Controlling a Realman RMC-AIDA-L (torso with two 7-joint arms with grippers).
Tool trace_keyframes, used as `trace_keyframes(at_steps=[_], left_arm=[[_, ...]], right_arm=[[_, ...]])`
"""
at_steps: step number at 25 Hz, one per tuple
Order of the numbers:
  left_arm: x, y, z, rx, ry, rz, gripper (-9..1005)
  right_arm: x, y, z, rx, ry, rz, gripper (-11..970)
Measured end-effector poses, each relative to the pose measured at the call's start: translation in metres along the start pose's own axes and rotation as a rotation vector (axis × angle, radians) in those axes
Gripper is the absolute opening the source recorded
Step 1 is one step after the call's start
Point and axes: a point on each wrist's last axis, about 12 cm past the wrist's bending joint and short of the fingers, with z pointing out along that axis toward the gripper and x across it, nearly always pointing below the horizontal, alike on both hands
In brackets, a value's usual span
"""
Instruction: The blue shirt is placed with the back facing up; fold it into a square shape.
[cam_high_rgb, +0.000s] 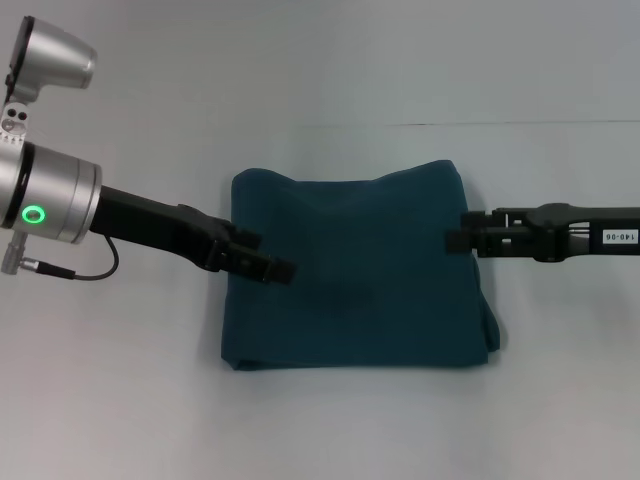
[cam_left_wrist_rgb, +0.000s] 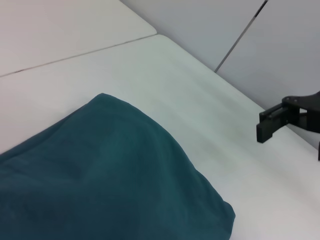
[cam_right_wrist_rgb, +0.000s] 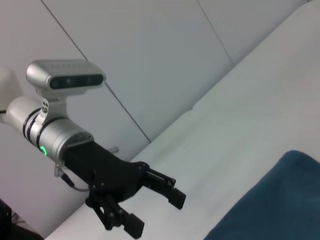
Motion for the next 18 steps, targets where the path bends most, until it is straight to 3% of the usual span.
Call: trace_keyframes(at_steps=[15,18], left_arm=[[-0.0063,-0.0009,0.0004,0.0,0.005,-0.004,938],[-0.0079,-0.0016,0.0008,0.002,0.009,0.002,938]], right_arm=[[0.0031,-0.0019,-0.0022,0.005,0.042,0.01,775],[0.0046,-0.0017,-0.0017,0.007,0.067,-0.034,775]])
